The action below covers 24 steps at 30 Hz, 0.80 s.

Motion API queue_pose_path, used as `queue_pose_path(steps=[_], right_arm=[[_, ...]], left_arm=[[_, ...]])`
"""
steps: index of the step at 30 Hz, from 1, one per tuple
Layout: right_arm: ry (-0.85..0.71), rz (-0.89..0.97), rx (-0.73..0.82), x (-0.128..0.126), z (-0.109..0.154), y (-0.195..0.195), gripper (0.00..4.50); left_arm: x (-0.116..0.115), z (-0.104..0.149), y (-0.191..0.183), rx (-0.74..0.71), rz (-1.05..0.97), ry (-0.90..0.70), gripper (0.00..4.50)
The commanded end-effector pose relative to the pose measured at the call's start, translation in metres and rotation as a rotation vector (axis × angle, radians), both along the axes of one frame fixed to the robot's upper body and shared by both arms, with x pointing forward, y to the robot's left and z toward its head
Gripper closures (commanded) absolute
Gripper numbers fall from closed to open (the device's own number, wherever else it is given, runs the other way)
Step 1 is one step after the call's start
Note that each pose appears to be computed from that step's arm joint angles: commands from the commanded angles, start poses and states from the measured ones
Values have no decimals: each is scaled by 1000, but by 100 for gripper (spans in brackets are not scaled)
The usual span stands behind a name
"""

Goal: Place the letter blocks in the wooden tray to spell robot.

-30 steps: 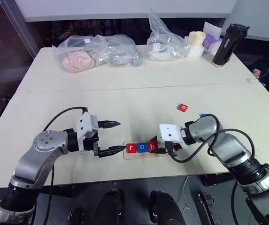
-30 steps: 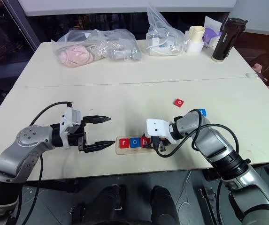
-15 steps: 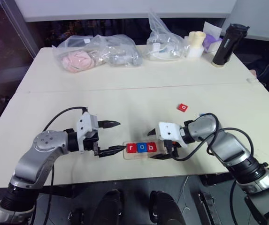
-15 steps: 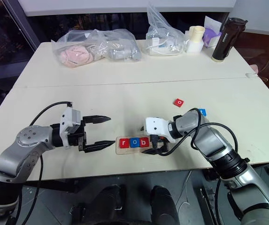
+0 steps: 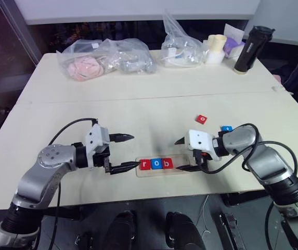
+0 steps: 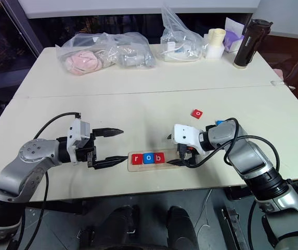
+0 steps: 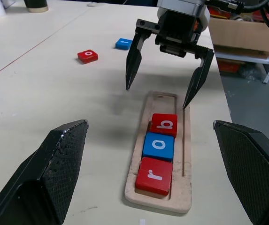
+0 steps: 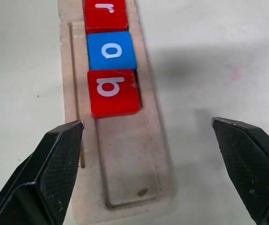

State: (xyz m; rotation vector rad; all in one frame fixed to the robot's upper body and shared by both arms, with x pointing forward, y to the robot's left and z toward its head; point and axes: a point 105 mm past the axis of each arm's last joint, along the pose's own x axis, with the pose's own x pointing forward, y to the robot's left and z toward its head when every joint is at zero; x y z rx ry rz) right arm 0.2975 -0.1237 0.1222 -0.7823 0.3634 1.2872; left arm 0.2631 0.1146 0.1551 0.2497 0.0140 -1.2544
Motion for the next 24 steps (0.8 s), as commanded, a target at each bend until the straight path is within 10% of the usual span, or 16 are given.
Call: queue_pose_path(steps=[1,24], right_arm=[[-36,29,20,-2,8,7,3],[-53,47,46,6,0,24,3]], left_arm=[[1,8,-1,-3,-11,-38,0],[-1,9,-1,-2,-5,-42,0]])
